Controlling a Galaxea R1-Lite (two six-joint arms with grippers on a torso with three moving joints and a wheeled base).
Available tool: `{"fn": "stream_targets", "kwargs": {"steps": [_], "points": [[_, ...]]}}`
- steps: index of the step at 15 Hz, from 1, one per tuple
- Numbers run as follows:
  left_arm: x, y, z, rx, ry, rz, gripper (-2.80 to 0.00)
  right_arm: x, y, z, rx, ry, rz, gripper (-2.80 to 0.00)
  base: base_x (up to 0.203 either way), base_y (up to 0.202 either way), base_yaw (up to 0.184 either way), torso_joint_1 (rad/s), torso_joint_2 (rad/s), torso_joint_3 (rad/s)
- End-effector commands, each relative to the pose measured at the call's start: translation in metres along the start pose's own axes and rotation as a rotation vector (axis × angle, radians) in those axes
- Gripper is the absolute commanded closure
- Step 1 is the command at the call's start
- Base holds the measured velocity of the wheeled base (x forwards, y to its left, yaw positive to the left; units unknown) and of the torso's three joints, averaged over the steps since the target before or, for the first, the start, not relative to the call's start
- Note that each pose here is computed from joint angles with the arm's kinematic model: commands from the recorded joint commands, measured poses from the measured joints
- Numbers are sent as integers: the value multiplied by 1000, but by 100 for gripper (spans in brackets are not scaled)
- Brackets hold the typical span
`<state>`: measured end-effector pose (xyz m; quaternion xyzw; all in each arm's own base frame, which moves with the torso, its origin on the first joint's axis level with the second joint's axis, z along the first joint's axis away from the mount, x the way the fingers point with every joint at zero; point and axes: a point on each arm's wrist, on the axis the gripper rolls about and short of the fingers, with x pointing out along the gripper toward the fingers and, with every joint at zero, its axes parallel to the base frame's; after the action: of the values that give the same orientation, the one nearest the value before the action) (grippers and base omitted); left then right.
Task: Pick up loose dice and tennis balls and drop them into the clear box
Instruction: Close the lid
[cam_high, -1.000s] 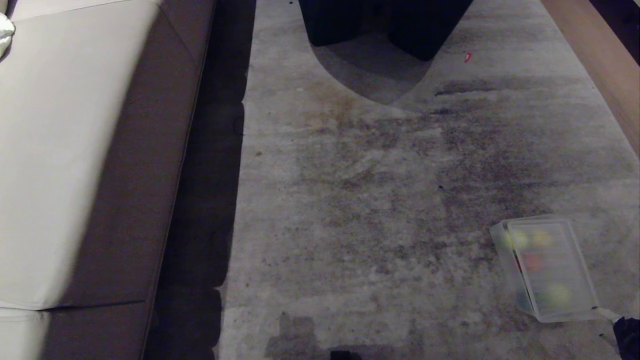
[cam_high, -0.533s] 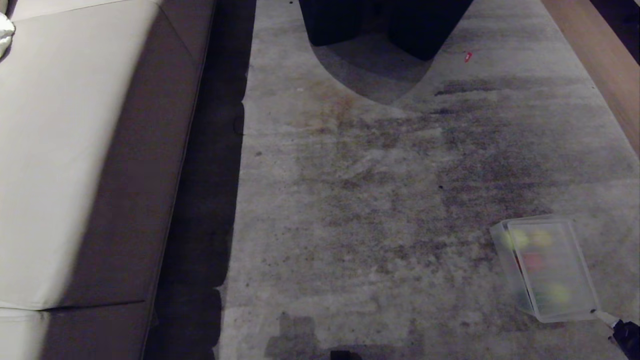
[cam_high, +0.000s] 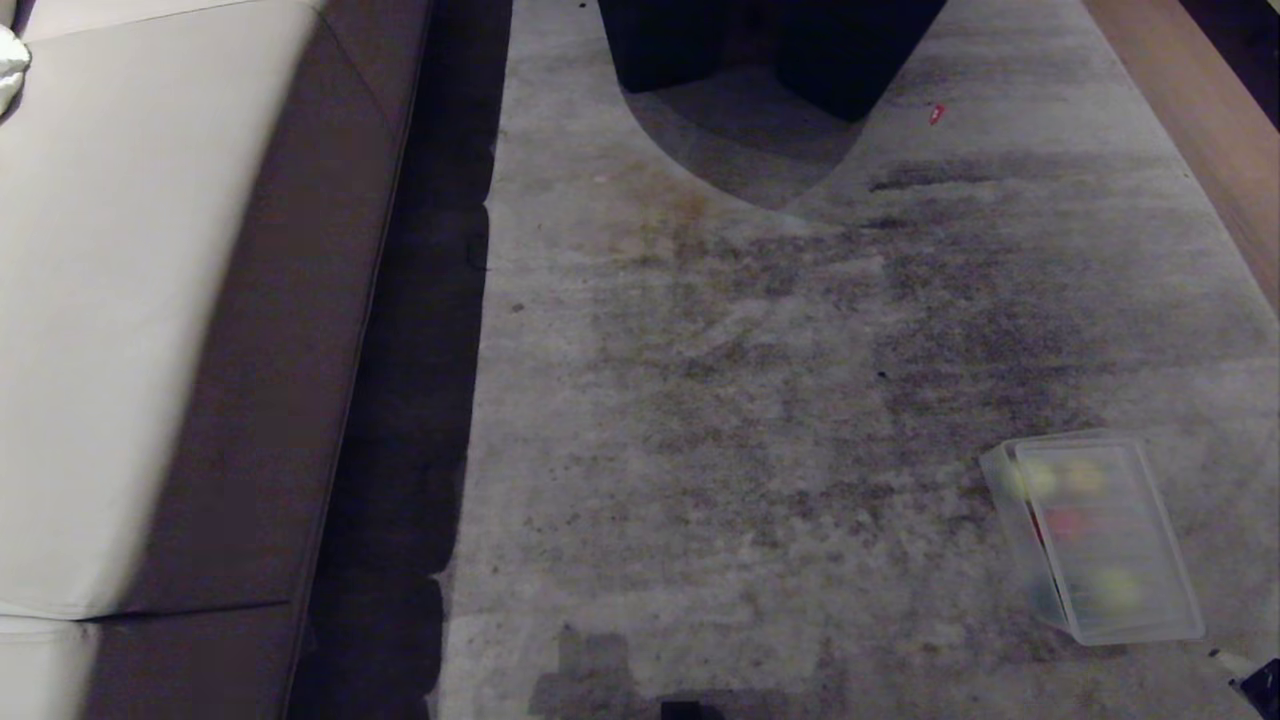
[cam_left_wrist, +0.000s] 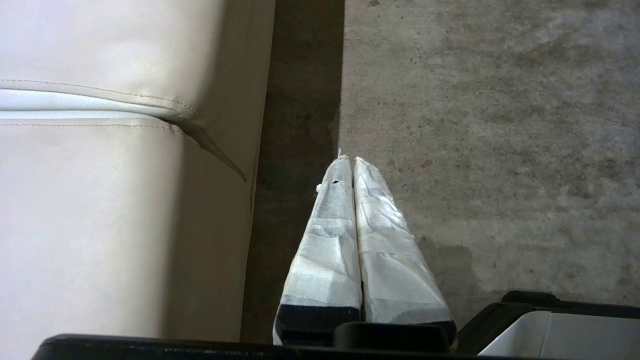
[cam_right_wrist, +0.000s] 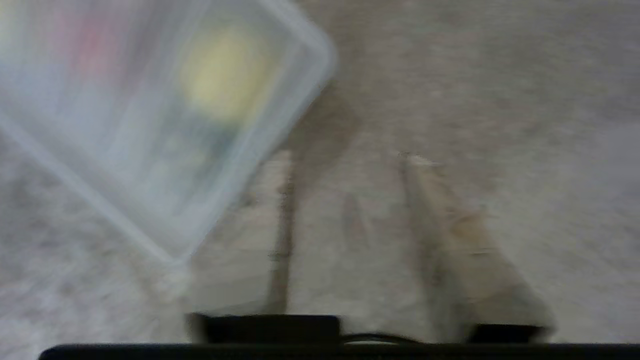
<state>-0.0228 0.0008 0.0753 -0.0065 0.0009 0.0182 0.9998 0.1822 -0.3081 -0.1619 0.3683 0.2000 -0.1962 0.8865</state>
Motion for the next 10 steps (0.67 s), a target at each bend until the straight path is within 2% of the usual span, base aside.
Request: {"fn": "stream_targets", "kwargs": {"steps": [1, 4, 10], "points": [[0, 0, 0, -1, 2, 0, 0, 7, 0, -2, -16, 4, -44, 0, 0, 0, 0, 0, 0, 0], [0, 0, 0, -1, 2, 0, 0, 27, 10, -6, -75, 22, -127, 0, 0, 0, 0, 0, 0, 0], [0, 0, 0, -1, 2, 0, 0, 45, 19, 4, -139, -29, -124, 0, 0, 0, 0, 0, 0, 0]]}}
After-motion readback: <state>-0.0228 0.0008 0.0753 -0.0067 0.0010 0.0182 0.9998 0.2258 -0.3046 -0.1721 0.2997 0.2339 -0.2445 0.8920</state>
